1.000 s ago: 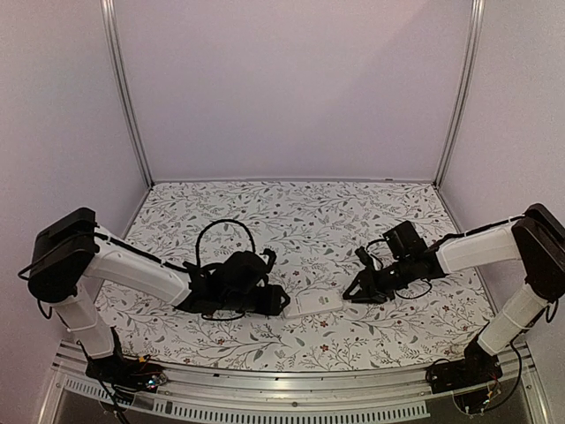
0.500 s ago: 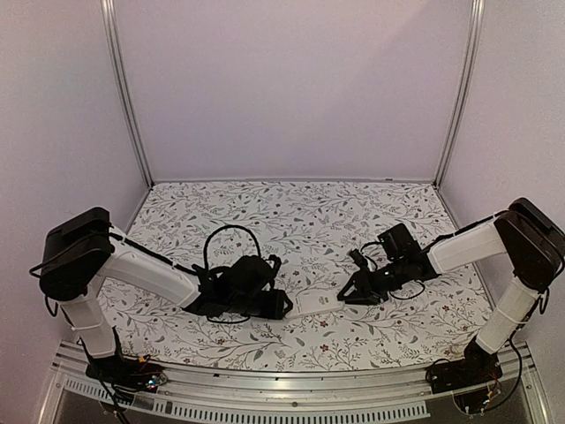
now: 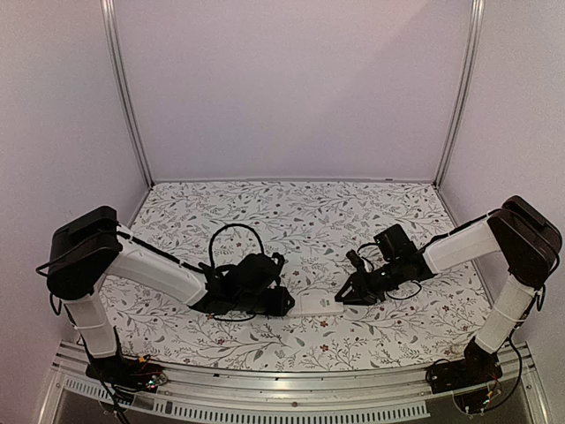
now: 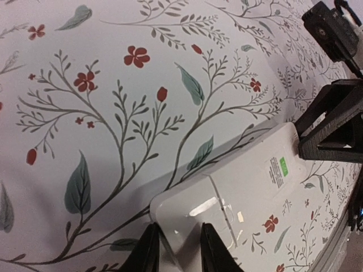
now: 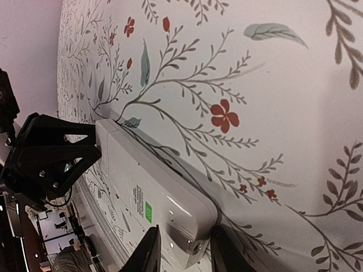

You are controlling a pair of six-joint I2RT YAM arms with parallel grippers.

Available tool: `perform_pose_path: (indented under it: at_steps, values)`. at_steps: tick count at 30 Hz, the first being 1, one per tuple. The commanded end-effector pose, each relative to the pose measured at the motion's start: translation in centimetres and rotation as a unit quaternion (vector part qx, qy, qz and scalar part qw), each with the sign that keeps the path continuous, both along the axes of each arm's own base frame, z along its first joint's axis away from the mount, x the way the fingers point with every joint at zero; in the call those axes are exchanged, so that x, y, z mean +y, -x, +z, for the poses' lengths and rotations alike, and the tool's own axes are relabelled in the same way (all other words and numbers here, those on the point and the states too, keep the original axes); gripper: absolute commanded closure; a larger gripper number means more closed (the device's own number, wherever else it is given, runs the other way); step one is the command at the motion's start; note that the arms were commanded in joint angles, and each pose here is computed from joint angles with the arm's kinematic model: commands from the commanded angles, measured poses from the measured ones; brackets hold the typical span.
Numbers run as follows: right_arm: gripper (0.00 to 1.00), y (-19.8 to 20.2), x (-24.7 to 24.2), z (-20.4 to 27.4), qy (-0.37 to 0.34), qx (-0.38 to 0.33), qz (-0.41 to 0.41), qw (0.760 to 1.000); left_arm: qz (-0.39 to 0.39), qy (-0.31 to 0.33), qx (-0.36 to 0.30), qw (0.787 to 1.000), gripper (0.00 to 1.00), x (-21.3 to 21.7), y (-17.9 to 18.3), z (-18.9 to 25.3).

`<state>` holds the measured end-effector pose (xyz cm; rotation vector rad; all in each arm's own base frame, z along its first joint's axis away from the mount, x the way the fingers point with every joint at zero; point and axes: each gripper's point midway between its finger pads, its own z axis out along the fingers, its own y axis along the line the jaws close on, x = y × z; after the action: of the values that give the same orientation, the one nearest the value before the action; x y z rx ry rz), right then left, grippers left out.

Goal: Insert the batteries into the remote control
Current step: Press the battery cover on the remote control.

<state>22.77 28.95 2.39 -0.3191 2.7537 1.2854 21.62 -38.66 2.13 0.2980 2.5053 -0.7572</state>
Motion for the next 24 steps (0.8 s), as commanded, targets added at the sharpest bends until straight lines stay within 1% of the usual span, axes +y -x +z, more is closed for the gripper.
perform_pose_path:
  at_steps: [1, 7, 12, 18, 21, 24]
  values:
    - [0.7, 0.2, 1.2, 0.2, -0.011, 0.0, 0.014, 1.0, -0.018, -0.022, 0.023, 0.999, 0.76, -0.4, 1.2, -1.7]
    - [0.7, 0.5, 1.2, 0.2, -0.01, 0.002, 0.016, 1.0, -0.035, -0.023, 0.03, 0.999, 0.78, -1.2, 2.1, -2.0]
    - [0.73, 0.7, 1.9, 0.3, -0.014, 0.0, 0.023, 1.0, -0.053, -0.022, 0.046, 0.997, 0.8, -2.5, 3.3, -2.8]
    - [0.76, 1.3, 2.9, 0.4, -0.02, 0.002, 0.035, 0.999, -0.056, 0.002, 0.057, 0.997, 0.82, -4.1, 4.5, -3.2]
    - [0.76, 1.1, 3.1, 0.5, -0.022, 0.003, 0.035, 0.999, -0.06, 0.009, 0.057, 0.997, 0.81, -4.7, 4.8, -2.9]
    - [0.76, 0.8, 2.9, 0.7, -0.023, 0.001, 0.029, 0.999, -0.054, 0.025, 0.048, 0.997, 0.77, -4.2, 4.6, -2.0]
